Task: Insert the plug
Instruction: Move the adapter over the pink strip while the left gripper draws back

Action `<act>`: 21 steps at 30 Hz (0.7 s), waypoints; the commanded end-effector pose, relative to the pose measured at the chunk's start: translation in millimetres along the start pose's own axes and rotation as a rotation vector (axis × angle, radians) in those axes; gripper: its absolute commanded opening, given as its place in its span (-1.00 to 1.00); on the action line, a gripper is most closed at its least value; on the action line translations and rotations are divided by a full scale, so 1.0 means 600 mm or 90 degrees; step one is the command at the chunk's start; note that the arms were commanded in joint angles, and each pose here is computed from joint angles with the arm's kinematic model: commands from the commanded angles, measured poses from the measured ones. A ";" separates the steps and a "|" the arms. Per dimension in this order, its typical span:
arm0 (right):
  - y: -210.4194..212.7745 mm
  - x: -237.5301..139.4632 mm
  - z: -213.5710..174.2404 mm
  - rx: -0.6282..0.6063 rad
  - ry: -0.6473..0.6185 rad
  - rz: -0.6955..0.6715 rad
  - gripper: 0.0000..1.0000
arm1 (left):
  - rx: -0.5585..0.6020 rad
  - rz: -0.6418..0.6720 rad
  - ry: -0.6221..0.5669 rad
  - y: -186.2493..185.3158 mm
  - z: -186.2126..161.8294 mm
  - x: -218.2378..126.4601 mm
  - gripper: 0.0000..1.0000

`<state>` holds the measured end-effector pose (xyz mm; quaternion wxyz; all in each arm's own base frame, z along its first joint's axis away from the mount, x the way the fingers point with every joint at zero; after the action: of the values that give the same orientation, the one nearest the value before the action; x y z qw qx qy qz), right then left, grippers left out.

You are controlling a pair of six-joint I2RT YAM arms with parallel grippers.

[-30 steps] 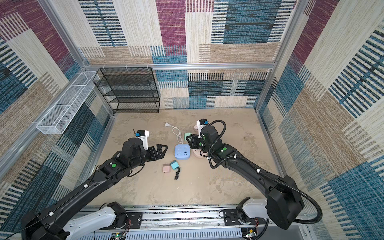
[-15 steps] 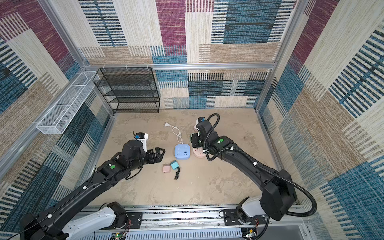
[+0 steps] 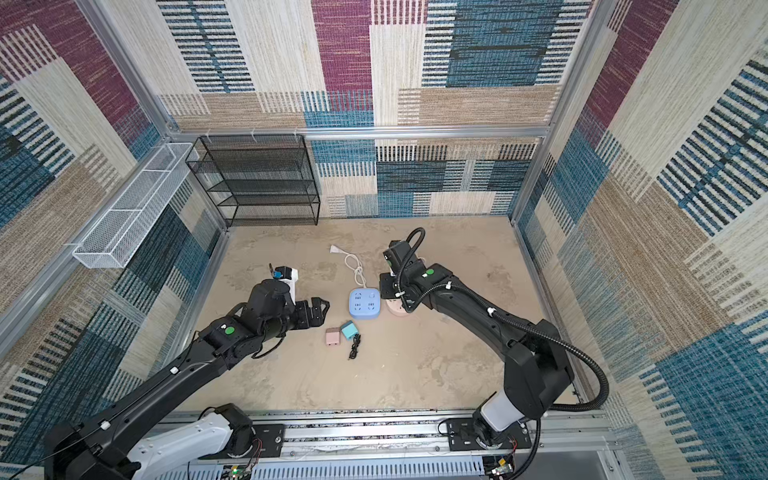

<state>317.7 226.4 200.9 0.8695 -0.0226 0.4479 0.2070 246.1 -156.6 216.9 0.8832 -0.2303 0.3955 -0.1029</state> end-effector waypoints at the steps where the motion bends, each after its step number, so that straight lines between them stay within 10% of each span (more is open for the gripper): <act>1: 0.003 0.000 0.003 -0.013 0.001 0.003 -1.00 | 0.019 0.013 -0.006 0.006 0.001 -0.001 0.93; 21: 0.012 0.040 -0.011 -0.033 0.072 0.022 -1.00 | 0.020 0.002 -0.014 0.007 0.000 -0.011 0.86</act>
<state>322.7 237.5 182.1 0.8450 -0.0434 0.4833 0.2245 240.9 -149.0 213.7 0.8879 -0.2249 0.3900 -0.0952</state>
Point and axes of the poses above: each gripper's point midway between its finger pads, its own x axis out along the fingers, its own y axis along the line the jaws close on, z = x × y, the point moved 4 cm from there along -x, back along the fingers, and after that the axes turned 11 degrees about -x, right-handed, at the moved point
